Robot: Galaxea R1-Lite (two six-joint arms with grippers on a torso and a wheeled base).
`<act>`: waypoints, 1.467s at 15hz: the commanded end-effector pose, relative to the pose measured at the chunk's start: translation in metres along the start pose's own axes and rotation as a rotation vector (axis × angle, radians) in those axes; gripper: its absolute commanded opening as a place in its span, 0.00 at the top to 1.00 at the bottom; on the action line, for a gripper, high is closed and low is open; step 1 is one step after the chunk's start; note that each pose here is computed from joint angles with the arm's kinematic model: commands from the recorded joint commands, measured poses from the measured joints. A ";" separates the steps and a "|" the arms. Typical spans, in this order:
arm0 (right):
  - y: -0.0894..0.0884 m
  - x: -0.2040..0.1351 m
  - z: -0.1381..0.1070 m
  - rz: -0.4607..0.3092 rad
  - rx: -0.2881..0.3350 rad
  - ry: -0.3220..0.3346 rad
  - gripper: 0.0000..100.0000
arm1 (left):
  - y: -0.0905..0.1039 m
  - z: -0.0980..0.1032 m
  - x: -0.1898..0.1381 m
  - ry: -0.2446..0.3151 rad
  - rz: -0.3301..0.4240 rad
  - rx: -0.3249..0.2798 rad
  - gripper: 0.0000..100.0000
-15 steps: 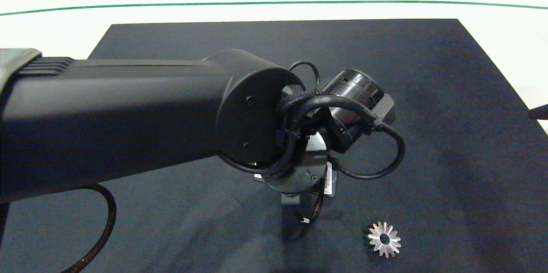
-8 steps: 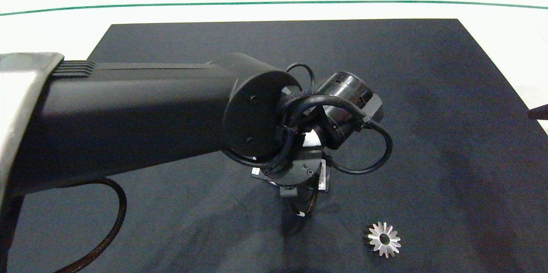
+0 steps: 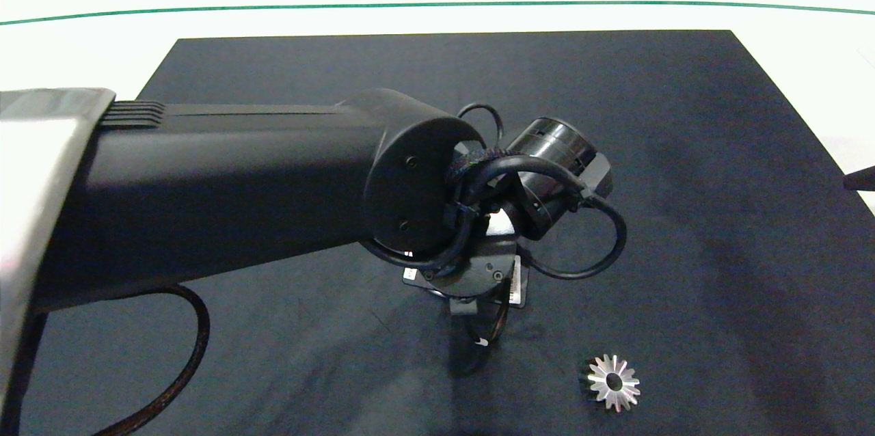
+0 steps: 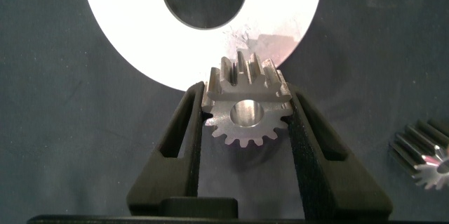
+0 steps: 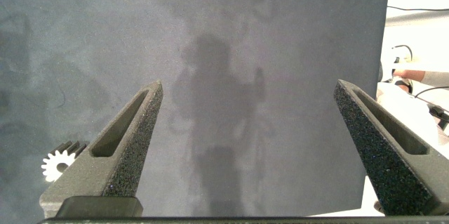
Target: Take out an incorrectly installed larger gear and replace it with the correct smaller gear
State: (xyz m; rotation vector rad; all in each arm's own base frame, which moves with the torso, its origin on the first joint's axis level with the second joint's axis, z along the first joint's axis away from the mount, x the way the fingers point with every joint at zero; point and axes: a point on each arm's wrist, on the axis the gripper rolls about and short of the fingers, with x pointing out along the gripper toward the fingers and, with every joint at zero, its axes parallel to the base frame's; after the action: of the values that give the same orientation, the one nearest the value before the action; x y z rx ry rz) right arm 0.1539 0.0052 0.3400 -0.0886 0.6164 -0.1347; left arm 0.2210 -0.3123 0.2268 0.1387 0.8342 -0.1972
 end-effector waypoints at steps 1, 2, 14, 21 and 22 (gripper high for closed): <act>0.000 0.001 0.000 0.000 -0.001 0.006 0.00 | 0.002 0.001 0.001 0.002 0.010 -0.007 1.00; 0.000 0.001 0.000 0.000 -0.001 0.006 0.00 | 0.003 0.001 0.002 0.004 0.011 -0.006 1.00; 0.000 0.000 -0.001 0.005 -0.003 0.006 0.00 | 0.002 -0.004 0.005 -0.001 0.089 0.003 1.00; 0.000 0.001 -0.001 0.006 -0.004 0.009 0.00 | -0.003 -0.005 0.014 0.008 0.096 0.009 1.00; 0.000 0.001 0.000 0.005 -0.003 0.008 0.00 | -0.003 -0.004 0.013 0.002 0.092 0.007 1.00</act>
State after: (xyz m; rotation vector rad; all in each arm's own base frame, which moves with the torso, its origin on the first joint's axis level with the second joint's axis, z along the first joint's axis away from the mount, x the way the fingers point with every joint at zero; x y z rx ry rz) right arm 0.1541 0.0052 0.3396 -0.0877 0.6185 -0.1279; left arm 0.2253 -0.3154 0.2155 0.1822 0.8274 -0.1185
